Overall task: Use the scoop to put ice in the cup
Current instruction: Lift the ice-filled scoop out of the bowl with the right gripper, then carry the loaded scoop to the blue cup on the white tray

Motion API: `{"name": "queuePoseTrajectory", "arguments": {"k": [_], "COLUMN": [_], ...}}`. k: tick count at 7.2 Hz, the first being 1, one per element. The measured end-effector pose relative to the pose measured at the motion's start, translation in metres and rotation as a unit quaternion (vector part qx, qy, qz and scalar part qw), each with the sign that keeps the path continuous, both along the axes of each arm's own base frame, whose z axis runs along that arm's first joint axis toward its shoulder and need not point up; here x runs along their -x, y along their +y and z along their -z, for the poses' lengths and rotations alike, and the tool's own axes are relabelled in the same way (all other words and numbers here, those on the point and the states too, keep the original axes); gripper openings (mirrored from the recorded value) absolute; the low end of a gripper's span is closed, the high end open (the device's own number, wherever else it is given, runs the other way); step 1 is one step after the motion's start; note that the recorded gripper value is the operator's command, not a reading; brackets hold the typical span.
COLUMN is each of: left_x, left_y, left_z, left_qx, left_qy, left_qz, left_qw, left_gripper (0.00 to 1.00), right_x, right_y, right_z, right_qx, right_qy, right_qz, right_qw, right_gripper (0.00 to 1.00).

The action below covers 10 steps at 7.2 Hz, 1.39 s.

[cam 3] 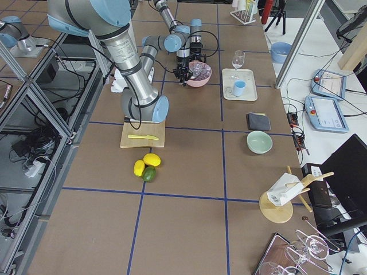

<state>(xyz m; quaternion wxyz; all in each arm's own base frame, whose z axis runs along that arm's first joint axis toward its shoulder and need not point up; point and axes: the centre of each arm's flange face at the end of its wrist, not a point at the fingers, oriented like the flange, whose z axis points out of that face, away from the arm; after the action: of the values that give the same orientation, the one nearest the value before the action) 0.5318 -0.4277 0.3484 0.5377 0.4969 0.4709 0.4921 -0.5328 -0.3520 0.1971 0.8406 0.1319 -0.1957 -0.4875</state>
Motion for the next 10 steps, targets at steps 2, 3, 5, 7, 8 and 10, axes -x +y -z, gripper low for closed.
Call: {"name": "queuePoseTrajectory", "arguments": {"k": [2,3,5,7,8,10], "left_x": [-0.001,-0.001,-0.001,-0.002,-0.002,-0.002], "left_y": [0.0,0.0,0.0,-0.001,-0.001,-0.001], "left_z": [0.001,0.001,0.001,0.003,0.004,0.004], "left_qx": [0.0,0.0,0.0,0.0,0.0,-0.001], "left_qy": [0.0,0.0,0.0,0.002,0.002,0.002], "left_qz": [0.0,0.0,0.0,0.0,0.0,0.0], "left_qw": [1.0,1.0,1.0,1.0,1.0,1.0], "left_gripper": [1.0,1.0,1.0,1.0,1.0,1.0], "right_x": [-0.014,-0.022,-0.04,-0.062,-0.074,-0.104], "right_y": [0.002,0.0,-0.009,-0.023,-0.034,-0.064], "right_z": [0.012,0.018,0.025,0.026,0.024,0.02], "right_qx": [-0.006,-0.008,-0.011,-0.005,0.009,0.048], "right_qy": [-0.019,-0.027,-0.037,-0.045,-0.046,-0.044], "right_qz": [-0.003,-0.007,-0.02,-0.044,-0.059,-0.087], "right_qw": [0.9998,0.9996,0.9991,0.998,0.9971,0.9941], "right_gripper": [0.0,0.0,0.0,0.0,0.0,0.0]}}
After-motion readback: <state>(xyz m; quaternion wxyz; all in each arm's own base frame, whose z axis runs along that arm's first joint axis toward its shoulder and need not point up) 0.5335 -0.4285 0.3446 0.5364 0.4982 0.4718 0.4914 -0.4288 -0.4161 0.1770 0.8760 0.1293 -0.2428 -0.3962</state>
